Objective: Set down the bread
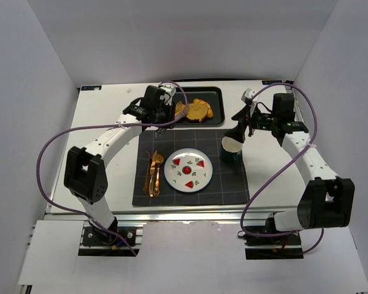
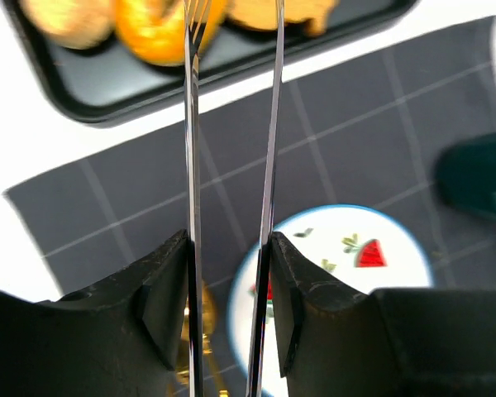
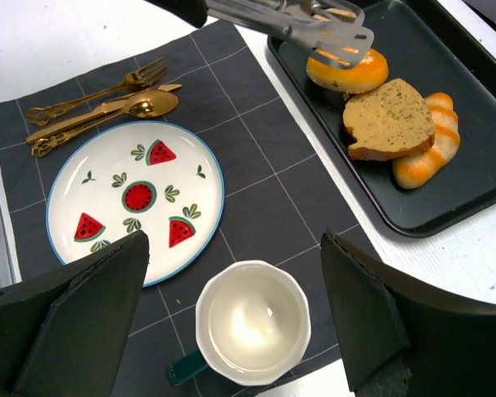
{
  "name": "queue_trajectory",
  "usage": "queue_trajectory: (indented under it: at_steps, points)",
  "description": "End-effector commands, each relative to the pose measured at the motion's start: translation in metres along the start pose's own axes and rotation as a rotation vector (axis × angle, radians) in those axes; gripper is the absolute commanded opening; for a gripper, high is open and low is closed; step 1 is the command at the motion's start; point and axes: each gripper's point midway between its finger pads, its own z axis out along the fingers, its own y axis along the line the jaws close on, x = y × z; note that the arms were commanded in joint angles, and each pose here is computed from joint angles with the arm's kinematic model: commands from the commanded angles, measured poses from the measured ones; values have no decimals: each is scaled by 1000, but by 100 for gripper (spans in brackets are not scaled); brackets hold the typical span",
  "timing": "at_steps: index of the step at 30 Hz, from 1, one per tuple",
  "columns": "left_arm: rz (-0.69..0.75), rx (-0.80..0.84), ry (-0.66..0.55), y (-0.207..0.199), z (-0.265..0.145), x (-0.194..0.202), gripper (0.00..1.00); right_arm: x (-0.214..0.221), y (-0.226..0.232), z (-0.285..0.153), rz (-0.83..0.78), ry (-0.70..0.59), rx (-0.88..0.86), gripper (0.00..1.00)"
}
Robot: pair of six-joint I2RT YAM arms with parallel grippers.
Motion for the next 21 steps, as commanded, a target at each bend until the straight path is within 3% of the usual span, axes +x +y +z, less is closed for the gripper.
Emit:
queue_trajectory:
  at_steps: [1,21]
  points:
    - [81,-96,-41,18,-10,-20,51,-14,2,-2,-21,-44,-21,88]
    - [248,-182,47,39,27,-8,53,-12,2,-1,13,-46,-39,88]
